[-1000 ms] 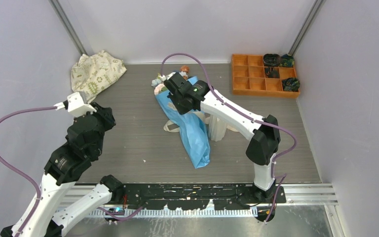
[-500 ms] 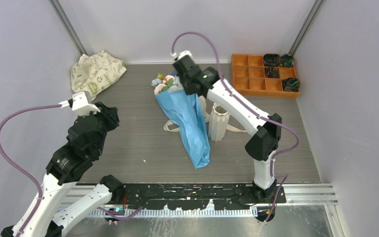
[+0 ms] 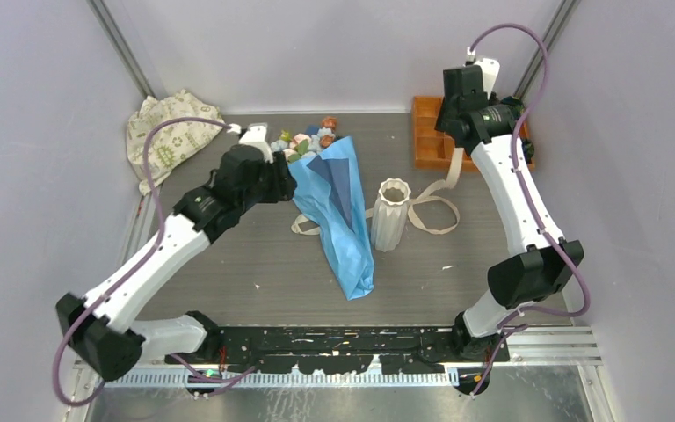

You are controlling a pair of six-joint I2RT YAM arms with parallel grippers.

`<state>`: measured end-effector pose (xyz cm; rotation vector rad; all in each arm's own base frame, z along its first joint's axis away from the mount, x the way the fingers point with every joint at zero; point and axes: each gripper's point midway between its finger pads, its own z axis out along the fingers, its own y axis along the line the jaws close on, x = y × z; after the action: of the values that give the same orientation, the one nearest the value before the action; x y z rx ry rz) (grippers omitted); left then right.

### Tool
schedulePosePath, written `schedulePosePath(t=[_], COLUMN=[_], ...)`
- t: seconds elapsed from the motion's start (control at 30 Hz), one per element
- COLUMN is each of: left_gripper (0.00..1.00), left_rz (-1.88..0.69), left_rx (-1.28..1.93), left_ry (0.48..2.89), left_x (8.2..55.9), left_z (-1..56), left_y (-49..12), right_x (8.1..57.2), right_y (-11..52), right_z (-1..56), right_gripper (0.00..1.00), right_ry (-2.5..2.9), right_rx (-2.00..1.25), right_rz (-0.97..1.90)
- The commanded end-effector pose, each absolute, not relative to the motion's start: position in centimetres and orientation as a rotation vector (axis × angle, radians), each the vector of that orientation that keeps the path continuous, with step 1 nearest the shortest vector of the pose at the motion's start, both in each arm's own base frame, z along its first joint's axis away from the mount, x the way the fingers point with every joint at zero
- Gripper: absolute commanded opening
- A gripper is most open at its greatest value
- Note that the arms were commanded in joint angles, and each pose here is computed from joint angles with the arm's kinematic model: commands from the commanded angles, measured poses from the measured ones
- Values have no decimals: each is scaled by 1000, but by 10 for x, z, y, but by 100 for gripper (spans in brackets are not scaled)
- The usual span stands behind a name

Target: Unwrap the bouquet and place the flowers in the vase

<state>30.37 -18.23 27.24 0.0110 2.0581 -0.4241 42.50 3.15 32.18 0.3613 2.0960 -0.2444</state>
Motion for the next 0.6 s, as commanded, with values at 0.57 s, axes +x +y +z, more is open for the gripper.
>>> schedulePosePath(t=[0.57], left_gripper=[63], left_rz=[-442], left_rx=[155], left_ry=[2206], left_x=[358], left_z=[239], left_y=[-316], right_x=[380], right_y=[66], right_z=[335], right_gripper=[64], right_ry=[1971], right_rx=[420], right_rz=[216])
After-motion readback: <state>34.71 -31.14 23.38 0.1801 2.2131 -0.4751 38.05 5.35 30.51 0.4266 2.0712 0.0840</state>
